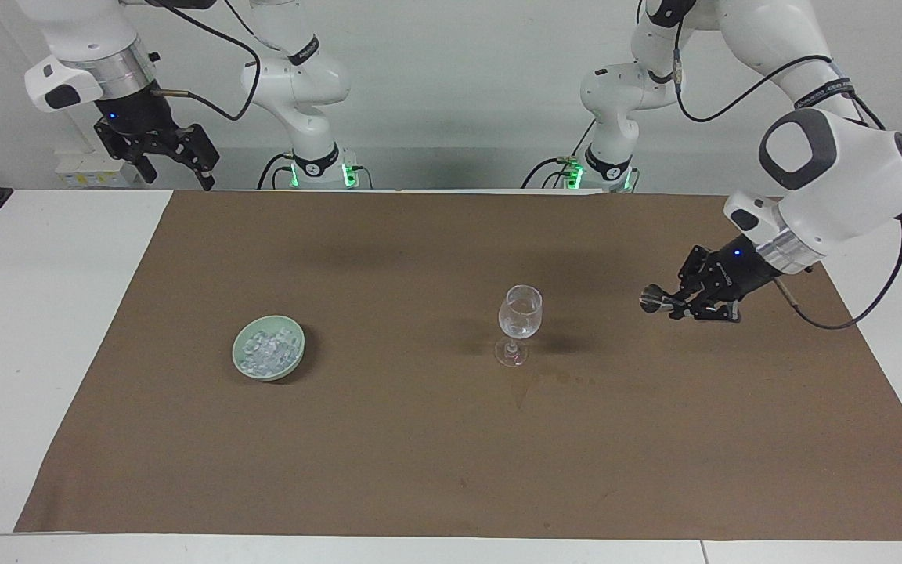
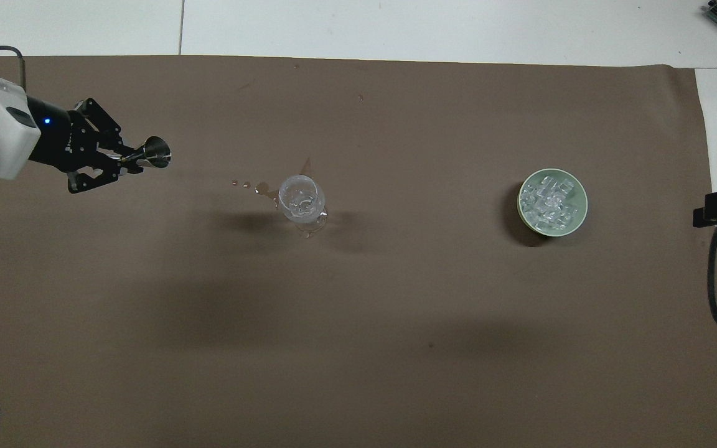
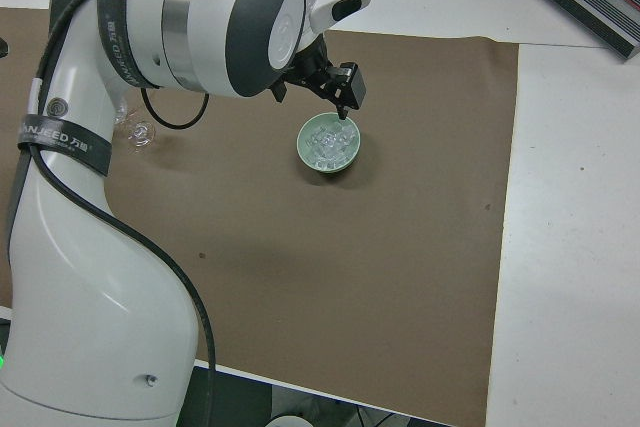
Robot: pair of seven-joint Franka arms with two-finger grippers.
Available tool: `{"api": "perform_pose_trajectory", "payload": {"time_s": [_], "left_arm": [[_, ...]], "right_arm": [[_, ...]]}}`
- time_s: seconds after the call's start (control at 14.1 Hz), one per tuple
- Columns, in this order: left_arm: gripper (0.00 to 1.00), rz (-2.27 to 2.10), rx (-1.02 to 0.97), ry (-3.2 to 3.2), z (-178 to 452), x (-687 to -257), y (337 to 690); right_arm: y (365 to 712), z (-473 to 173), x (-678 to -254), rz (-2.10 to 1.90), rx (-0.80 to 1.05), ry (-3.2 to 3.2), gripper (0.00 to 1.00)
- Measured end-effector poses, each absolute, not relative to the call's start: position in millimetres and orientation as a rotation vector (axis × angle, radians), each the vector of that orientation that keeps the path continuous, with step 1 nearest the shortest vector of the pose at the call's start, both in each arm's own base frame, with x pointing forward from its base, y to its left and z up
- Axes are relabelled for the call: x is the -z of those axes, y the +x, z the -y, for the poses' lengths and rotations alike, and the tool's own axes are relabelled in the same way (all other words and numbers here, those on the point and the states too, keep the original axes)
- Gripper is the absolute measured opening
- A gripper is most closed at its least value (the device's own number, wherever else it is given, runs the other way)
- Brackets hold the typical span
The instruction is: Pour wine and add ice with both arms
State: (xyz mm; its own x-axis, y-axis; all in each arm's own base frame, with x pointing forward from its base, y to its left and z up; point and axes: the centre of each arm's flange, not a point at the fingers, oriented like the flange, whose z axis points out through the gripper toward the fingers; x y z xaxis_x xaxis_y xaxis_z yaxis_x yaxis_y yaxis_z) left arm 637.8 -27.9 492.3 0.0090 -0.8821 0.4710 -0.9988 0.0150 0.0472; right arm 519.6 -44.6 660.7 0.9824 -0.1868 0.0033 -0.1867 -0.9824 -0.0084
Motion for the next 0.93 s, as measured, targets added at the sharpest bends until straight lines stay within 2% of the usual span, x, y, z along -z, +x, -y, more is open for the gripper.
{"api": "perform_pose_trajectory", "payload": {"time_s": [0.28,0.71,0.93], "left_arm": [[0.21,1.759,-0.523,1.755,-29,-447,635],[0.21,1.465,-0.763,1.548,-130,-349,622],[0.21,1.305,-0.911,1.466,-159,-293,615]], "right_arm": [[520,45,-661,-0.294,0.006,-3.120,1.00],[520,45,-661,-0.294,0.006,-3.120,1.00],[520,45,-661,-0.294,0.006,-3.120,1.00]]}}
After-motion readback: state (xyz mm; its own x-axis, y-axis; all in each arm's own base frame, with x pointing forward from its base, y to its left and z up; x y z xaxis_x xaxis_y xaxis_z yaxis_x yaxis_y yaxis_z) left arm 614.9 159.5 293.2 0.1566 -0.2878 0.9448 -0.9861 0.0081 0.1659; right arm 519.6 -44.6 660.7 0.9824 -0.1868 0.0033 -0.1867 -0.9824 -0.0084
